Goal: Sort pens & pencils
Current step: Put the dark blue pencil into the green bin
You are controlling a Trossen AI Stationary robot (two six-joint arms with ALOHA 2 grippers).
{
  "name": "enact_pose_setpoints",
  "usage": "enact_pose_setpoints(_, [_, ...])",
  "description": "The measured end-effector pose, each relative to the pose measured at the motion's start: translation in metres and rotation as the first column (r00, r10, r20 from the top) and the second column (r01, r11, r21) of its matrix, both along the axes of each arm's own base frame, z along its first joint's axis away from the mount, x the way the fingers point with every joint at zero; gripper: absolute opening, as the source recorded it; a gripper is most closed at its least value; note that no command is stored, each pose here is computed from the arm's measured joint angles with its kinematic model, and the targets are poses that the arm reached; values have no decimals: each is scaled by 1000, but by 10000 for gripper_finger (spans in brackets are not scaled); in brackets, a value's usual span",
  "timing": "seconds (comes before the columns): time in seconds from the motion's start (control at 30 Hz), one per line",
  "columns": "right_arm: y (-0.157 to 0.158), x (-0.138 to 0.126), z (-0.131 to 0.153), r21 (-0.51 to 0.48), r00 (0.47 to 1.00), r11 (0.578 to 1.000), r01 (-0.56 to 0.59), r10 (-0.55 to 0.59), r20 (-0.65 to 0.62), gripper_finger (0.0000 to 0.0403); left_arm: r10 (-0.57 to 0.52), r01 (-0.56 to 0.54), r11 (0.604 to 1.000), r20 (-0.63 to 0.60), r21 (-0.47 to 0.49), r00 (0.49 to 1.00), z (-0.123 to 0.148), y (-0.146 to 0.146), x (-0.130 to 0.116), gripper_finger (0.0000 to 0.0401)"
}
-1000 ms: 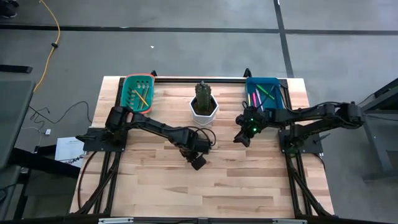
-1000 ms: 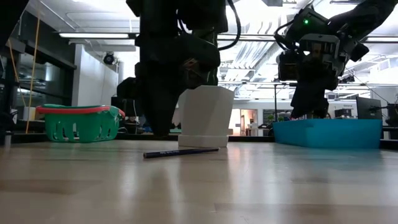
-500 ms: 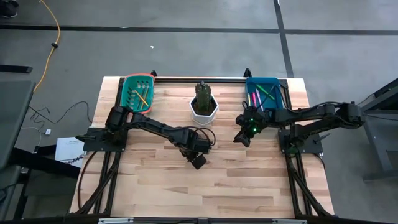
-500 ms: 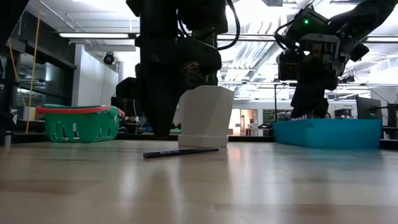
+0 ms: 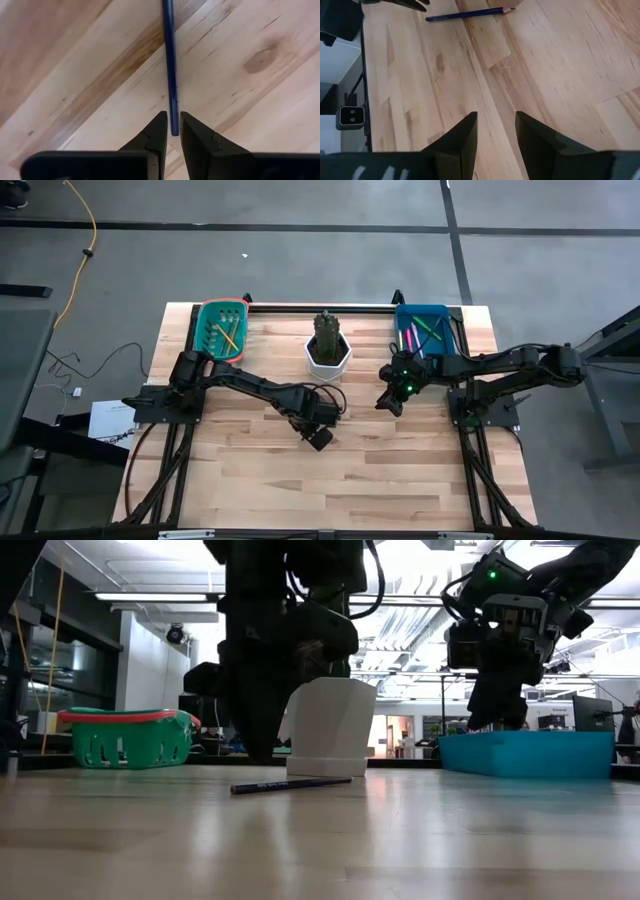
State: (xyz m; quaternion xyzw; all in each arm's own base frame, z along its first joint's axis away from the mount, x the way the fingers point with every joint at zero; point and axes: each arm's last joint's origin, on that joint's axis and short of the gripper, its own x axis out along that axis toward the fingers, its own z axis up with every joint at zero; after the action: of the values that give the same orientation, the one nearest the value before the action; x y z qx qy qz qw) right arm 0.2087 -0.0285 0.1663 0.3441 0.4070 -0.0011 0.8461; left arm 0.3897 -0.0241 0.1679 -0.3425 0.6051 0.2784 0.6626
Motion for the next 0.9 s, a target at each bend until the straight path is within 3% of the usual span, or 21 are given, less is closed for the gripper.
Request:
enact_pose_setpoints(0.2, [0,0,0,-11,1000,1000,-5,5,2,124,-14,14,998,0,66,1000,13,2,3,42])
enact_pose_setpoints(0.6, [0,0,0,-16,1000,1000,-7,7,4,124,9,-9,1000,4,7,1000,10,1,7,42])
enact_pose_setpoints(0.9, [0,0,0,-29,1000,999,-22,22,7,124,6,-6,1000,-15,13,1000,5,0,12,42])
